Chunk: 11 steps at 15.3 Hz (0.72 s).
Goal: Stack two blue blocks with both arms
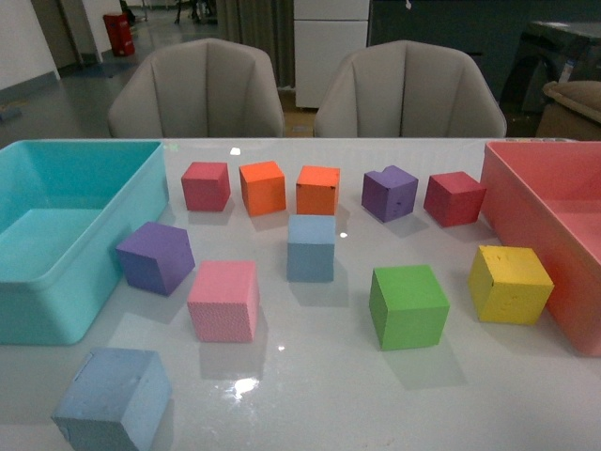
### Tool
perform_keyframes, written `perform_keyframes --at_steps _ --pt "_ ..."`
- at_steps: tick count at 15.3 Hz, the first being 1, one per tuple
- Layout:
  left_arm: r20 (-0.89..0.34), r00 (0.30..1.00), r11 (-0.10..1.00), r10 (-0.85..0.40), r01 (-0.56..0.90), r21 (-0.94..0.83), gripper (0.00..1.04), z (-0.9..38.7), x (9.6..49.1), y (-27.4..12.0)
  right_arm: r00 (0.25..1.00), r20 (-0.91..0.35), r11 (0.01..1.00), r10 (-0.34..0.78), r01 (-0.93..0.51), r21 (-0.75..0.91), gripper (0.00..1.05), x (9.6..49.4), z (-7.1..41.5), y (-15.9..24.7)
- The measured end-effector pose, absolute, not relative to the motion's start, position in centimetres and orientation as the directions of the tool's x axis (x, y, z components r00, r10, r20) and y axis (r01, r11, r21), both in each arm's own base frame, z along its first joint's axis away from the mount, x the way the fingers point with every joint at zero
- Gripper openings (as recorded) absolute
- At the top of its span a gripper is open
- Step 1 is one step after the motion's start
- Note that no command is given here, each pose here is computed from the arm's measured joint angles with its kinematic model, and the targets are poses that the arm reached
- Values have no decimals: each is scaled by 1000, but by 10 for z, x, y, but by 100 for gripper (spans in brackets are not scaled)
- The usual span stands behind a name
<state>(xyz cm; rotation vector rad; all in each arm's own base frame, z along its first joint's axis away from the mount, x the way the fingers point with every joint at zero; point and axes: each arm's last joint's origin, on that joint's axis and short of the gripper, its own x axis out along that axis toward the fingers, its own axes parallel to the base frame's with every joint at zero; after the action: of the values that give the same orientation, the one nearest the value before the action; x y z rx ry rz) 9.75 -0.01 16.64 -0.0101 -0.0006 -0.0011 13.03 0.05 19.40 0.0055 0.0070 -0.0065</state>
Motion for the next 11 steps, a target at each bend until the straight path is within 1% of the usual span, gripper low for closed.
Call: perform_keyframes --at_steps 1,2,5,10,11 --pt "0 1000 1000 0 0 -10 98 166 97 0 999 -18 1000 -27 27 6 2 129 189 -2" --pt "1 1000 1000 -1 1 -10 98 166 97 0 1000 -7 1000 -2 2 6 2 126 187 0" --pt "1 1000 1000 -1 1 -10 98 166 97 0 1000 -3 1000 0 0 6 2 117 178 0" --pt "0 1000 1000 -1 1 -10 98 166 97 0 1000 2 1000 0 0 6 2 114 176 0" --pt "1 1000 1000 -1 1 -10 98 166 97 0 1000 23 1000 0 0 6 2 113 172 0"
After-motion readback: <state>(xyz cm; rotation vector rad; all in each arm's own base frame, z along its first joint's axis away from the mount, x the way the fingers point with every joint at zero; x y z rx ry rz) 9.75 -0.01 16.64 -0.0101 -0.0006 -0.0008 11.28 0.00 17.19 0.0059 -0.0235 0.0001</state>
